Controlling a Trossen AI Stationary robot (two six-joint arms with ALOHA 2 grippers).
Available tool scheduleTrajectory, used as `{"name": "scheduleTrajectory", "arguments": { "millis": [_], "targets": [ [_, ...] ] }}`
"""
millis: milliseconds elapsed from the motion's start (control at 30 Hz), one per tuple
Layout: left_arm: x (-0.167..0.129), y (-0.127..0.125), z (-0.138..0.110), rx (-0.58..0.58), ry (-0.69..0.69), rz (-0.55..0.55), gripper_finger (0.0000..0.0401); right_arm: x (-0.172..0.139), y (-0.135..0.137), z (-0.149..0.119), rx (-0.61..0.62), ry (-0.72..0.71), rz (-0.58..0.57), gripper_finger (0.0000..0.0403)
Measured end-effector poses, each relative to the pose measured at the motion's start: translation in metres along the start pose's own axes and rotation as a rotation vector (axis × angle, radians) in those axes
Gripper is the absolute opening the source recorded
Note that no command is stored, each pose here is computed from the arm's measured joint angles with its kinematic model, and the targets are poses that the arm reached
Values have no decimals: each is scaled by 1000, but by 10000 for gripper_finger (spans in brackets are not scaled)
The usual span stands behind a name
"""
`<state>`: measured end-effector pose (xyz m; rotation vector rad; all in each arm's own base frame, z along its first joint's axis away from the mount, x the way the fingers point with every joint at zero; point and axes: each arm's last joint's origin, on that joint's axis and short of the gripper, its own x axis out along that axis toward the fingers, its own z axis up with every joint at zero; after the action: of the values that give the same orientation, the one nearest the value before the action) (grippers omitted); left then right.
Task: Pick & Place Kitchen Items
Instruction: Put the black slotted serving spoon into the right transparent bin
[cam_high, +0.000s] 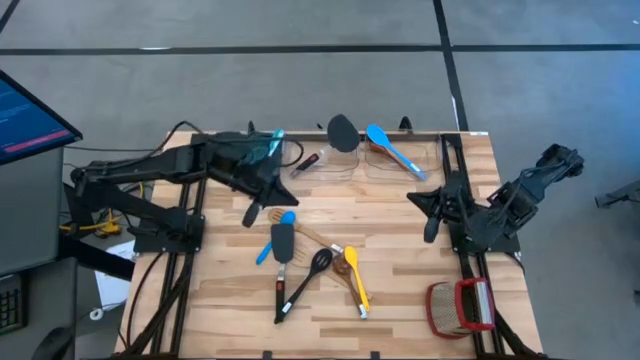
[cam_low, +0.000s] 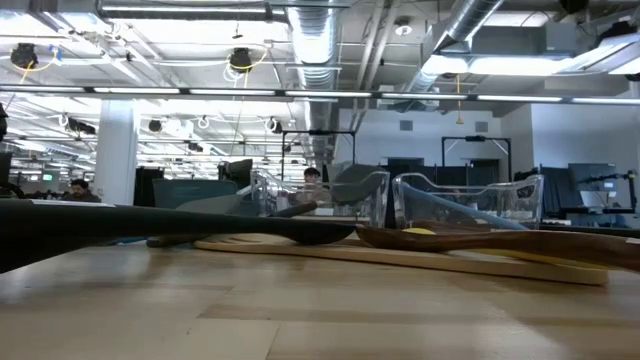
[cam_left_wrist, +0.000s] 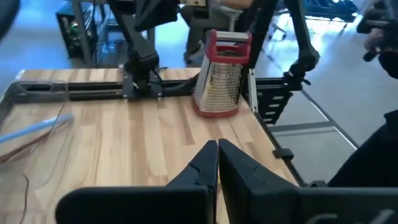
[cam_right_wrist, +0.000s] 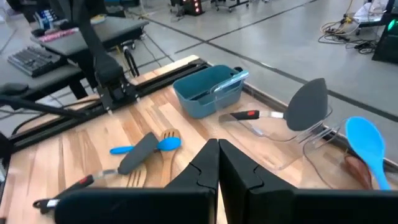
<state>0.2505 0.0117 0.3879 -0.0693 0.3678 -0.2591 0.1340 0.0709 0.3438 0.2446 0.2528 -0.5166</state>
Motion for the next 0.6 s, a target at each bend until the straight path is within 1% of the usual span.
{"name": "scheduleTrajectory", "arguments": {
  "millis": [200,267,367,433,600],
  "targets": [
    [4,-15,1,-90,-7,81,1,4,10,-2,16,38,53,0],
    [9,-21,0,-115,-3,67,1,5,13,-3,22,59,82,0],
    [18,-31,-3,-184,22,37,1,6,16,-5,19,89,112,0],
    [23,-40,-4,-235,31,43,1,7,18,-6,12,95,112,0],
    [39,-63,-10,-354,35,124,1,8,19,-7,6,96,108,0]
  ]
}}
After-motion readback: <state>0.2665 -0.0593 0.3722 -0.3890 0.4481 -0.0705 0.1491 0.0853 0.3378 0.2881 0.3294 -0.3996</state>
